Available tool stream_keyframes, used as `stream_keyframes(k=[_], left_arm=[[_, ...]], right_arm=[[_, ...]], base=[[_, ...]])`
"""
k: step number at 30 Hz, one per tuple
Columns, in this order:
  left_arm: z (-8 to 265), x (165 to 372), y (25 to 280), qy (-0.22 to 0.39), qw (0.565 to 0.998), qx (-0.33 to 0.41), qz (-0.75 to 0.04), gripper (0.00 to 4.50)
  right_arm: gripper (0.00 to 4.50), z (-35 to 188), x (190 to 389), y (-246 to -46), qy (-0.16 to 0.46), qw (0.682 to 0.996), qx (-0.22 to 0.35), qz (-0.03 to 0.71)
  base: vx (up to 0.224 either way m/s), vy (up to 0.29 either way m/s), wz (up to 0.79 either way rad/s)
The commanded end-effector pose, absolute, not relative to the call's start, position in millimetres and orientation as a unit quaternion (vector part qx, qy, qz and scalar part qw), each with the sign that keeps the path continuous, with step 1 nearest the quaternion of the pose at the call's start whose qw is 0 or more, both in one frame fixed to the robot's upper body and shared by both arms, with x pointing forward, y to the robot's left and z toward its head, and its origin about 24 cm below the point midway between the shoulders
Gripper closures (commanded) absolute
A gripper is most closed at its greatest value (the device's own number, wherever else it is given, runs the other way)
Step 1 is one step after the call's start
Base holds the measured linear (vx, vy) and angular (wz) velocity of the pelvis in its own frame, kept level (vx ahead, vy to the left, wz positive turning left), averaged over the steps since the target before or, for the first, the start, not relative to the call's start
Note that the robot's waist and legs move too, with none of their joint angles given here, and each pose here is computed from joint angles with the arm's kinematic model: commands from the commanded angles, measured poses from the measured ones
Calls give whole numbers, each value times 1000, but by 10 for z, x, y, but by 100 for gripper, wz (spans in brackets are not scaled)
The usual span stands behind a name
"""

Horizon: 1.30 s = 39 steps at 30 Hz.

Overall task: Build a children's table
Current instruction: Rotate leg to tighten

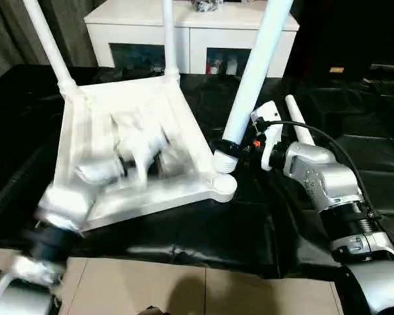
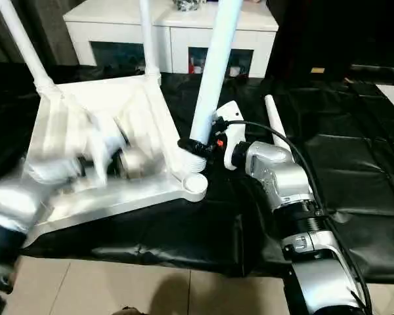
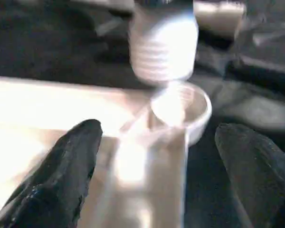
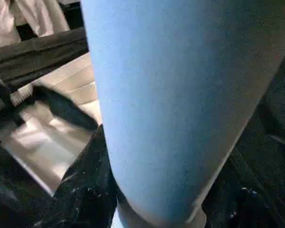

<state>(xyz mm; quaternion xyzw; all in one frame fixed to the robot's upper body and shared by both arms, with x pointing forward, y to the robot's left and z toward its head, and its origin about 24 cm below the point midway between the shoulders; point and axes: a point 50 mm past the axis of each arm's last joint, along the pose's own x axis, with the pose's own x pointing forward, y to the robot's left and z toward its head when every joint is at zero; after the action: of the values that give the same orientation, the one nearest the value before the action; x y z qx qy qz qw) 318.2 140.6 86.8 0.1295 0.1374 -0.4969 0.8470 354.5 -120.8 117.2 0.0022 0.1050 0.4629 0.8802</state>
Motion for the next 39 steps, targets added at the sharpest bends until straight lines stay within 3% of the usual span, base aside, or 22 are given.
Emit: stream_keyframes(k=[1, 3, 5, 8, 10, 13, 17, 21, 22, 31, 32, 39], left_arm=[[905, 3213, 1403, 125, 841, 154, -503, 0], [825, 3217, 1407, 141, 829, 165, -515, 0], [770, 3228, 1416, 154, 823, 166, -521, 33], [686, 3248, 1440, 173, 812, 170, -531, 34], [641, 3236, 1453, 186, 802, 173, -541, 66], [615, 3235, 1456, 191, 800, 169, -543, 70], [584, 3259, 1463, 197, 805, 171, -533, 118], [551, 3295, 1488, 203, 808, 176, -524, 120], [544, 3300, 1496, 205, 808, 177, -523, 151], [506, 3289, 1520, 230, 803, 163, -526, 203], [495, 3276, 1526, 238, 798, 158, -531, 228], [471, 3229, 1544, 265, 789, 145, -536, 283]], right_arm=[[262, 1200, 3537, -1214, 94, 878, -7, 469], [262, 1190, 3523, -1192, 95, 872, -17, 481], [262, 1179, 3508, -1175, 96, 866, -22, 490], [262, 1161, 3485, -1167, 99, 861, -26, 499], [262, 1151, 3472, -1170, 103, 858, -27, 503], [262, 1137, 3460, -1183, 105, 857, -29, 504], [262, 1112, 3447, -1198, 110, 855, -35, 506], [262, 1090, 3441, -1199, 113, 853, -41, 507], [262, 1084, 3442, -1198, 114, 854, -42, 507], [262, 1063, 3453, -1197, 117, 855, -48, 503], [262, 1060, 3457, -1201, 117, 856, -50, 501], [262, 1046, 3476, -1200, 117, 860, -50, 495]], base=[[0, 0, 0], [0, 0, 0], [0, 0, 0], [0, 0, 0], [0, 0, 0], [0, 0, 0], [0, 0, 0], [0, 0, 0], [0, 0, 0], [0, 0, 0], [0, 0, 0], [0, 0, 0]])
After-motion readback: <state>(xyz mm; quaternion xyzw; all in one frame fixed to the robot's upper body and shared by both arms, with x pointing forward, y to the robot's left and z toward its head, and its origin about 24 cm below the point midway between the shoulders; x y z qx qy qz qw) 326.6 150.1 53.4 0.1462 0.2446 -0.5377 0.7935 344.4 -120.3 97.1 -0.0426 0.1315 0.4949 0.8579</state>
